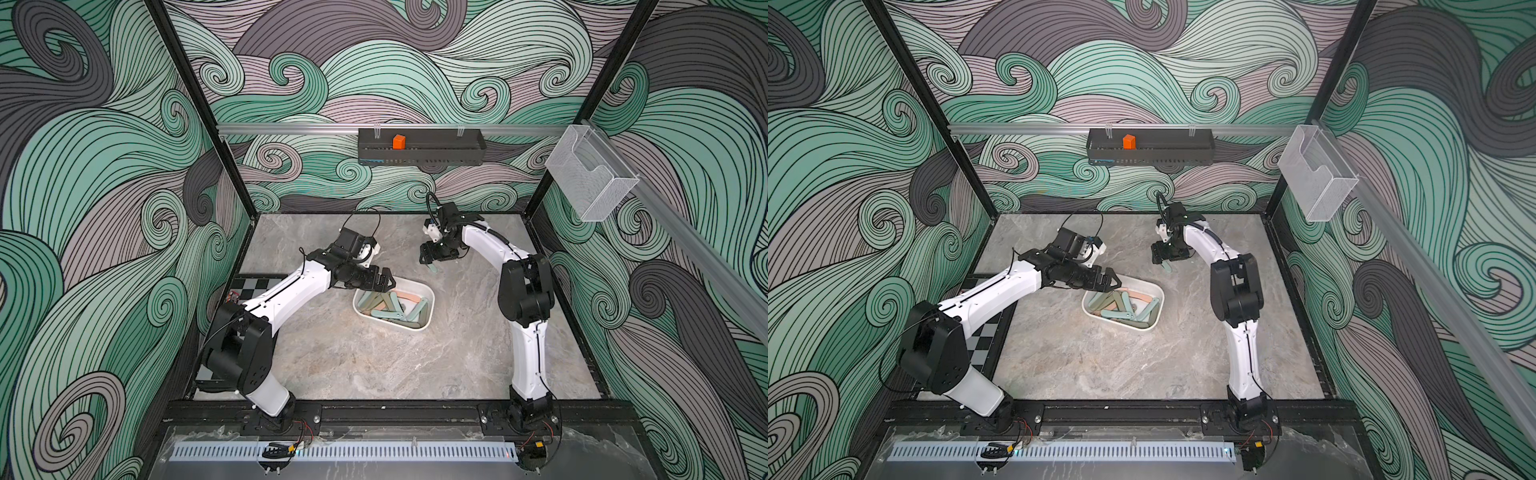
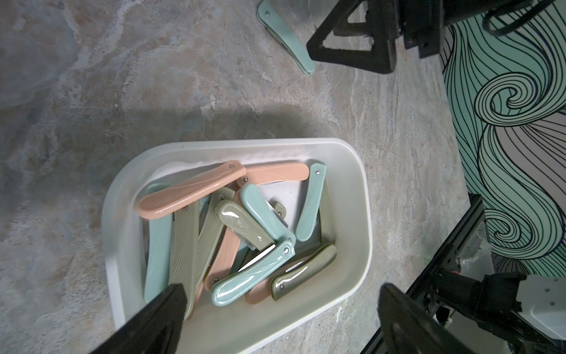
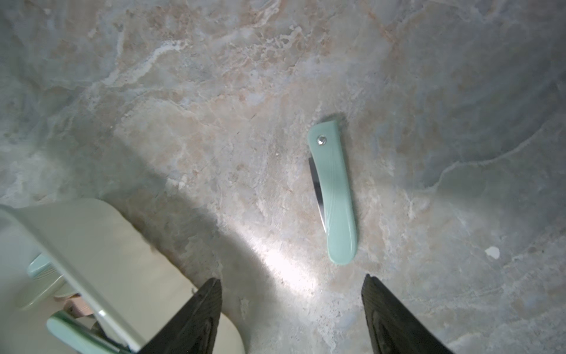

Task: Take the fruit knife out of the storage box
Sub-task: Move the fruit knife to the center of the board, then pick up the fruit knife from the storage box.

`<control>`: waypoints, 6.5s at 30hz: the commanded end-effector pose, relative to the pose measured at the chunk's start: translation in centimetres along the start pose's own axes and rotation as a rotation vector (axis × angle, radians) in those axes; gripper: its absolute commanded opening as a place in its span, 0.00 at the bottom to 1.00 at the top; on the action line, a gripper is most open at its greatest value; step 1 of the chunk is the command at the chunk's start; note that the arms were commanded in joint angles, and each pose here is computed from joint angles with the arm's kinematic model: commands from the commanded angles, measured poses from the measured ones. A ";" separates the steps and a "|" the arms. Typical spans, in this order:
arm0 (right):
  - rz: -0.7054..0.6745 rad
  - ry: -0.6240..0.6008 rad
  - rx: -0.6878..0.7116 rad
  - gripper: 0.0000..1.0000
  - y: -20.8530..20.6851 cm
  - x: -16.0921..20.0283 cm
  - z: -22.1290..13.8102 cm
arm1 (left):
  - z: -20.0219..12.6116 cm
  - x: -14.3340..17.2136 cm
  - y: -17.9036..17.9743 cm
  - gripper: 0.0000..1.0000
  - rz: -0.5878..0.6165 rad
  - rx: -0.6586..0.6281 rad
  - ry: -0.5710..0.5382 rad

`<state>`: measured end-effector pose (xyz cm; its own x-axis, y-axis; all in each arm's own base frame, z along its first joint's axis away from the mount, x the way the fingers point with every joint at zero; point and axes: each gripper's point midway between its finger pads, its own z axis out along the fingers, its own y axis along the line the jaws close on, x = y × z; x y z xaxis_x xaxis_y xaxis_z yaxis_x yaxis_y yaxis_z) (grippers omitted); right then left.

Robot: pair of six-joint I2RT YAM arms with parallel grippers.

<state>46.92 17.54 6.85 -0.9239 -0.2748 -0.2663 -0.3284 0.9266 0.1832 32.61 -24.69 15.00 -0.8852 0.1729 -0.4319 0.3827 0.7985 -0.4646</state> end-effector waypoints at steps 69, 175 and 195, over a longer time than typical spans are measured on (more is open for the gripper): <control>0.186 0.068 0.350 0.93 -12.2 4.4 -6.7 | -4.3 -1.4 0.9 0.99 -0.001 -0.001 -0.045; -0.206 0.099 0.061 0.27 15.7 8.0 0.7 | -9.9 7.4 1.8 0.99 -0.140 0.001 -0.267; -0.177 0.019 0.015 0.27 15.5 5.1 -3.4 | -9.0 4.4 0.6 0.99 -0.084 0.047 -0.234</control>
<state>36.43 29.69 8.71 -0.8657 -0.4408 -0.2371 -0.4737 0.8745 0.1041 25.92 -17.84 18.55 -0.8503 -0.0516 -0.5238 0.2867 0.7892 -0.5432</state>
